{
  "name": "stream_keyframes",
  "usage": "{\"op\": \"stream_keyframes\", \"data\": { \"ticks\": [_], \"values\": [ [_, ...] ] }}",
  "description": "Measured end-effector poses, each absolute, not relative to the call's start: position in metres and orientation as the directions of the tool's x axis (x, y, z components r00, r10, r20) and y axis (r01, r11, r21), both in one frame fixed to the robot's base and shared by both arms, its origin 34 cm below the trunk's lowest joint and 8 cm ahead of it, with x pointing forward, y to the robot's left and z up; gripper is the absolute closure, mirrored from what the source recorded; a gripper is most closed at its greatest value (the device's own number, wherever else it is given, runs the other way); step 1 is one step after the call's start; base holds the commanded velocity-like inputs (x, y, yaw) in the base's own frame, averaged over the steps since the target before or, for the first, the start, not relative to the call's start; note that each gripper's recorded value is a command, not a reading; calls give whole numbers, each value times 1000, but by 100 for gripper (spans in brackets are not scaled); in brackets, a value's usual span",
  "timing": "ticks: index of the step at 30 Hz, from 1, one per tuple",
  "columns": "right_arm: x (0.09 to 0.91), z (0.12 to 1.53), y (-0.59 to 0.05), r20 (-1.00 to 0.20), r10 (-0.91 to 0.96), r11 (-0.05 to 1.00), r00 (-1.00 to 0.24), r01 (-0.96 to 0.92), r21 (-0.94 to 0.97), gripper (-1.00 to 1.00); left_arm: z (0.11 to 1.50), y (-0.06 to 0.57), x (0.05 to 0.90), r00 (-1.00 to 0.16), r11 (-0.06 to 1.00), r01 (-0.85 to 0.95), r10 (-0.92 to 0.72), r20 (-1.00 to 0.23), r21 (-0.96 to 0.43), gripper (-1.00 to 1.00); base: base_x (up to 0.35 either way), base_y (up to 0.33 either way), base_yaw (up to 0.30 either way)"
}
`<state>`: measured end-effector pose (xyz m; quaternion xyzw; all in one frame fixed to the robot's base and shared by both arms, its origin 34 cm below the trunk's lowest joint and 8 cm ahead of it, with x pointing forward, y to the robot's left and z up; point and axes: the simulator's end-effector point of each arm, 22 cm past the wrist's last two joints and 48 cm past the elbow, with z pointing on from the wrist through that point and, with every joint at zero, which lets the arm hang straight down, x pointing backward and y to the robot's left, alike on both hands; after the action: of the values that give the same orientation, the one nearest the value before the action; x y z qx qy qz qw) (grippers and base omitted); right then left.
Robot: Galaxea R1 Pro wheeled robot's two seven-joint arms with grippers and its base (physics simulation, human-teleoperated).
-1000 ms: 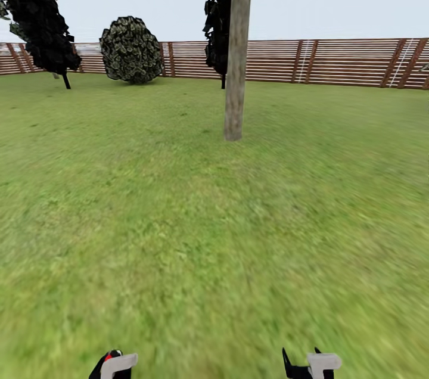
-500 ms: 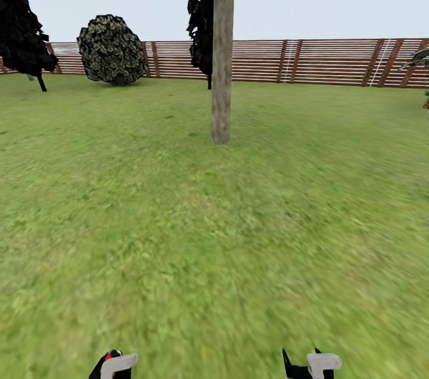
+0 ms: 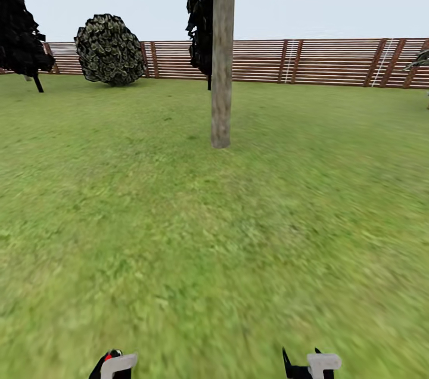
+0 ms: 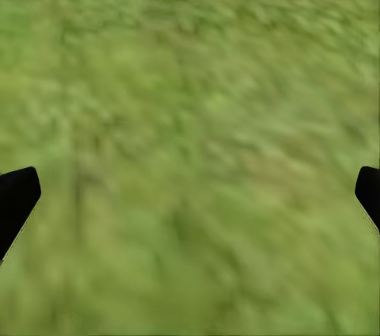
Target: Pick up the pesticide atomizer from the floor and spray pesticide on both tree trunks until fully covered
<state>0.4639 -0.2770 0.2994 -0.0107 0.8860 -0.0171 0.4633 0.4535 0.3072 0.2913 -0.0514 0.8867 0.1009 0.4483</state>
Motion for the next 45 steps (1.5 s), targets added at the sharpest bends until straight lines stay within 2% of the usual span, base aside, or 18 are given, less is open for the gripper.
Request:
{"op": "stream_keyframes", "data": {
  "ticks": [45],
  "values": [
    [463,299,-277,-820,-35,999,-572,-4,-41,-100,291,307,454,-593,975,-180,1,-805,133,100,339,0,0]
  ]
}}
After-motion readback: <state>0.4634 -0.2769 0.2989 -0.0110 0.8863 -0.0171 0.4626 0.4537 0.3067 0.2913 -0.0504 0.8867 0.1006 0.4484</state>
